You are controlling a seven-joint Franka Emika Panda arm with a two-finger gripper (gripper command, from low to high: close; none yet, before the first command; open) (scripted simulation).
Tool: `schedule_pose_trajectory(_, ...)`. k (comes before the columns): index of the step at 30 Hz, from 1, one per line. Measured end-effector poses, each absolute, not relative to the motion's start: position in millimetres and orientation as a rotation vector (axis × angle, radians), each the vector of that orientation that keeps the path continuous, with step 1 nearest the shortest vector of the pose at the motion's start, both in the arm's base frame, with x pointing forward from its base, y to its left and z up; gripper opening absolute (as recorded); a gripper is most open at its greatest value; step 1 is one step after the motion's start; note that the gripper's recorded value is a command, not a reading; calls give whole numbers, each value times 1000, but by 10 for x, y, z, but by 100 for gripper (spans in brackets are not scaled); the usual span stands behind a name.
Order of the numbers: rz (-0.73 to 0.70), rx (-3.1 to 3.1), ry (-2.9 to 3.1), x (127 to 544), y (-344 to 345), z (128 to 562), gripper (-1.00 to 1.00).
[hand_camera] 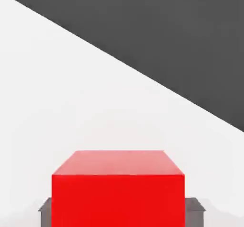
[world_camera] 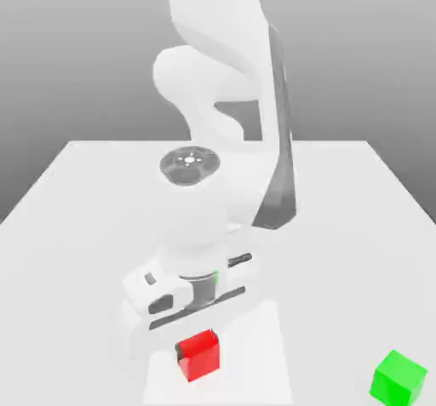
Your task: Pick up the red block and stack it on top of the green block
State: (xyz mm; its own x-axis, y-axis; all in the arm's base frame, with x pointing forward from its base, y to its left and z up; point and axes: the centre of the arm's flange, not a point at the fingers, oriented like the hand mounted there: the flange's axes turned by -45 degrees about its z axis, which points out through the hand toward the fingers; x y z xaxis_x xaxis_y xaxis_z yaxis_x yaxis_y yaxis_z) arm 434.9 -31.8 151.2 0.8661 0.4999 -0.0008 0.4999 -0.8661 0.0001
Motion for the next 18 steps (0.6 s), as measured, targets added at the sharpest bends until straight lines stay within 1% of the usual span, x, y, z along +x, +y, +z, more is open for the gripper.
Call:
schedule_pose_trajectory(1, -2, 3035, 813, 4343, -317, 1456, -100)
schedule_pose_trajectory(2, -1, 3034, 814, 4346, -317, 1487, -100)
schedule_pose_trajectory(7, -1, 3034, 814, 4348, -316, 1982, -100)
schedule_pose_trajectory(8, -2, 3024, 851, 4387, -230, 2065, -100)
schedule_pose_trajectory(11, -3, 2933, 1118, 4648, 459, 2198, -100)
schedule_pose_trajectory(13, -4, 2863, 1287, 4749, 948, 2265, -100)
schedule_pose_trajectory(16, -4, 2747, 1523, 4787, 1687, 2365, -100)
schedule_pose_trajectory(18, -3, 2661, 1669, 4774, 2183, 2298, -100)
